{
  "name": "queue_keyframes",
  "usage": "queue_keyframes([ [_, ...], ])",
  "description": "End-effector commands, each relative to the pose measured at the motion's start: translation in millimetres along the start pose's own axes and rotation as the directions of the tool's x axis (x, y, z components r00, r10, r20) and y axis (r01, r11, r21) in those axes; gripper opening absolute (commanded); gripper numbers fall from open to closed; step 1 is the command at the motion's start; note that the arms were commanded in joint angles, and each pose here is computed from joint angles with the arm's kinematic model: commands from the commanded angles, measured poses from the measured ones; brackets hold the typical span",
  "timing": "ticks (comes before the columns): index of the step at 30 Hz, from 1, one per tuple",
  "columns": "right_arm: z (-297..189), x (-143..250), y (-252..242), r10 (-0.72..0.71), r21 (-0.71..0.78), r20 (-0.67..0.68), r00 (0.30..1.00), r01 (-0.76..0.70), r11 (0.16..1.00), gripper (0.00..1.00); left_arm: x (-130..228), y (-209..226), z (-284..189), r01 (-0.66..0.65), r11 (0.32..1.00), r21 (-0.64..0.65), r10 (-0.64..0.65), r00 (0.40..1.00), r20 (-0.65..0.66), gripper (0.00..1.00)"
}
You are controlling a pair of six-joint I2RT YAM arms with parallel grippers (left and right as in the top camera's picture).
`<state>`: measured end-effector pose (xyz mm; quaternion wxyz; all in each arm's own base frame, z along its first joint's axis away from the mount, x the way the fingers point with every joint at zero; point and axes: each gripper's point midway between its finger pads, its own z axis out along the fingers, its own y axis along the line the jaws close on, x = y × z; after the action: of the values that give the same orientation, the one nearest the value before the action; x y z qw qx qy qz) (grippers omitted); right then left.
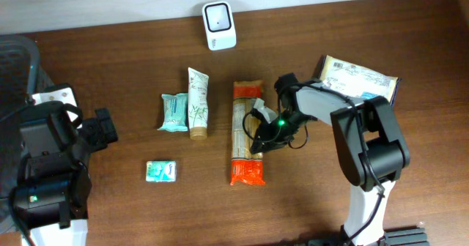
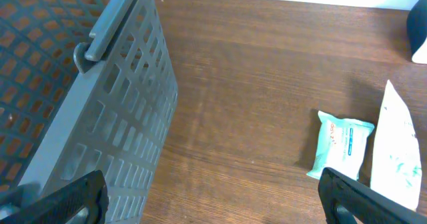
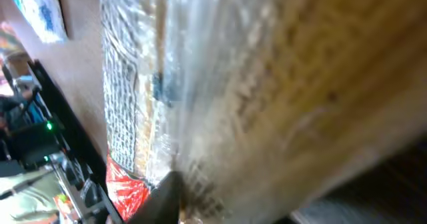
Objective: Scan the item barcode
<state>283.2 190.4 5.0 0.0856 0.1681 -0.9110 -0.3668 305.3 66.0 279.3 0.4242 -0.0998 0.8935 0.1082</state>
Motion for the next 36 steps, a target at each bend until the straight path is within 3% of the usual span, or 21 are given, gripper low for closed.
queue_keyframes([
  [1, 14.1, 15.7, -24.3, 0.024, 0.086, -0.07, 0.997, -0.018, 0.996, 0.04, -5.7, 4.1, -4.8, 0.018, 1.0, -0.014, -0.017, 1.0, 0.02, 0.99],
  [6, -30.3, -20.5, -1.9, -0.013, 0.091, 0.021, 1.0, 0.011, 0.996, 0.04, -5.7, 4.1, -4.8, 0.017, 1.0, -0.014, -0.017, 1.0, 0.02, 0.99],
  [9, -86.8, -47.4, 17.2, -0.023, 0.303, 0.097, 0.995, -0.007, 0.953, 0.04, -5.7, 4.1, -4.7, 0.017, 1.0, -0.014, -0.017, 1.0, 0.02, 0.99],
  [12, -113.9, -47.4, 20.5, 0.007, 0.58, 0.101, 0.995, -0.065, 0.812, 0.04, -5.7, 4.1, -4.8, 0.018, 1.0, -0.014, -0.017, 1.0, 0.02, 0.99],
  [13, -114.0, -41.5, 18.6, 0.017, 0.691, 0.086, 0.996, -0.072, 0.719, 0.04, -5.7, 4.1, -4.8, 0.017, 1.0, -0.014, -0.017, 1.0, 0.02, 0.99],
  [15, -101.5, -33.0, 23.0, 0.007, 0.798, 0.029, 1.0, -0.027, 0.602, 0.04, -5.7, 4.1, -4.7, 0.017, 1.0, -0.014, -0.017, 1.0, 0.02, 0.99],
  [17, -75.3, -29.4, 31.4, -0.027, 0.831, -0.052, 0.998, 0.058, 0.553, 0.04, -5.7, 4.1, -4.8, 0.017, 1.0, -0.014, -0.017, 1.0, 0.02, 0.99],
  [20, -45.2, -24.9, 27.9, -0.018, 0.833, -0.133, 0.991, 0.121, 0.541, 0.04, -5.7, 4.1, -4.8, 0.017, 1.0, -0.014, -0.017, 1.0, 0.02, 0.99],
  [24, -8.4, -14.2, 7.2, 0.06, 0.805, -0.218, 0.974, 0.144, 0.575, 0.15, -5.6, 4.1, -4.8, 0.017, 1.0, -0.014, -0.017, 1.0, 0.02, 0.99],
  [25, -0.3, -13.8, 6.8, 0.067, 0.788, -0.223, 0.973, 0.139, 0.6, 0.22, -5.6, 4.1, -4.7, 0.017, 1.0, -0.014, -0.017, 1.0, 0.02, 0.99],
  [26, 5.8, -16.4, 9.6, 0.059, 0.769, -0.215, 0.975, 0.132, 0.626, 0.41, -5.6, 4.1, -4.7, 0.017, 1.0, -0.014, -0.017, 1.0, 0.02, 0.99],
  [27, 8.2, -18.4, 11.2, 0.052, 0.76, -0.209, 0.976, 0.129, 0.637, 0.52, -5.6, 4.1, -4.8, 0.017, 1.0, -0.014, -0.017, 1.0, 0.02, 0.99],
  [32, 5.7, -25.0, 16.5, 0.036, 0.756, -0.193, 0.981, 0.125, 0.643, 0.54, -5.6, 4.1, -4.7, 0.017, 1.0, -0.014, -0.017, 1.0, 0.02, 0.99],
  [36, -27.6, -46.9, 45.6, -0.031, 0.749, -0.102, 0.994, 0.097, 0.655, 0.56, -5.6, 4.1, -4.8, 0.017, 1.0, -0.014, -0.017, 1.0, 0.02, 0.99],
])
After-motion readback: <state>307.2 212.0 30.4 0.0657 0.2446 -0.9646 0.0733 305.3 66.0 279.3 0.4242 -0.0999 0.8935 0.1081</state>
